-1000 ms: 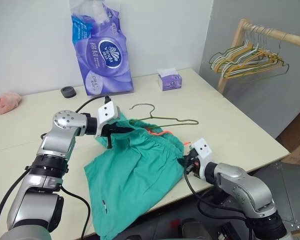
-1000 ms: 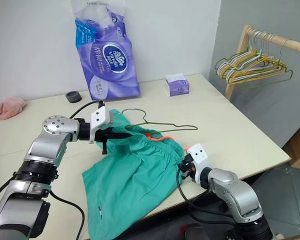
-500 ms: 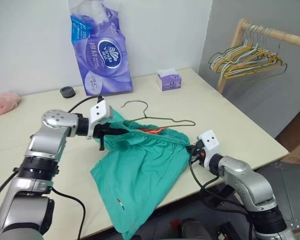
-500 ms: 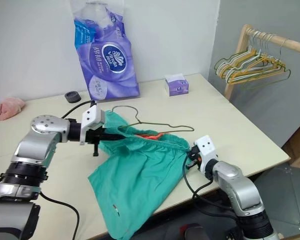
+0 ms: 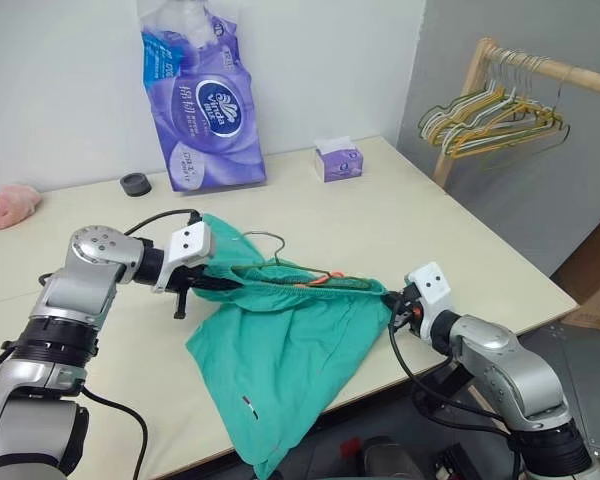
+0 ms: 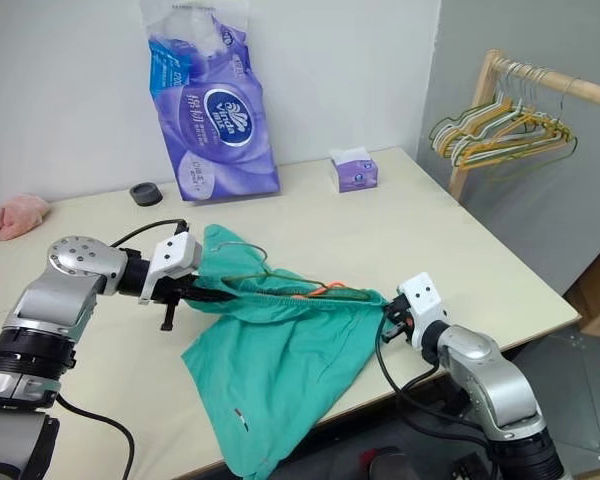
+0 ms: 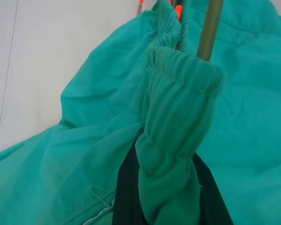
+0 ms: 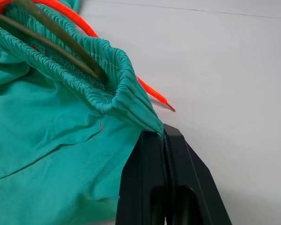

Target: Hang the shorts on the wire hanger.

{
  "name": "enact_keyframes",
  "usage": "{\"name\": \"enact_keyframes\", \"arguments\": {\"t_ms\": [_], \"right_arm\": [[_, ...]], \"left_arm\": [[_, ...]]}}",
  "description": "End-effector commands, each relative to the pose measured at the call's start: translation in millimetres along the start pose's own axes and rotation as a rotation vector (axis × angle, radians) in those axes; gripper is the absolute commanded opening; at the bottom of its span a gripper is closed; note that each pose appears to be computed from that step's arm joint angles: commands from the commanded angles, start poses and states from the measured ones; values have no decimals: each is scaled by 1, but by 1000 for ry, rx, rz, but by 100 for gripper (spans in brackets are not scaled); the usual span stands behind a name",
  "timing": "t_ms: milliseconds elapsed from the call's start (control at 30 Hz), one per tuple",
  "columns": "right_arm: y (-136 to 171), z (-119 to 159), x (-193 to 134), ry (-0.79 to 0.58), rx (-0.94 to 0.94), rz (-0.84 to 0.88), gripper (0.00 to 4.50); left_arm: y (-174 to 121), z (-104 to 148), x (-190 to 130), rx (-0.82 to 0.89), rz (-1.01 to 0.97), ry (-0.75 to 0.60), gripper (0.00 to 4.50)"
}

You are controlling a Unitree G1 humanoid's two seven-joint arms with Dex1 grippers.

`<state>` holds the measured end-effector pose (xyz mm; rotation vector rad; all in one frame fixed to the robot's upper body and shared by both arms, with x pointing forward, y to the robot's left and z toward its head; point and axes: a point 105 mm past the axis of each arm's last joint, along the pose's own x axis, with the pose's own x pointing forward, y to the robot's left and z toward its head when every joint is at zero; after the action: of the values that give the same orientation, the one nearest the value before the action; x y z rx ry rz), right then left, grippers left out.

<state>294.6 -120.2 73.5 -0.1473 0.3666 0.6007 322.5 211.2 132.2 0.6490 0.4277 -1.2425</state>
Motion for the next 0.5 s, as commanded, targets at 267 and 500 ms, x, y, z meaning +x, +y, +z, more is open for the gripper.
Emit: {"name": "enact_keyframes", "arguments": {"t_ms": [267,500], "right_arm": [[-1,44,-32,-13,-422,69,2],[8,77,-5,-18,-677,117,2]], "left_arm": [[29,-8,-8,154,176,115,0],[29,25,30,247,220,13,0]]}}
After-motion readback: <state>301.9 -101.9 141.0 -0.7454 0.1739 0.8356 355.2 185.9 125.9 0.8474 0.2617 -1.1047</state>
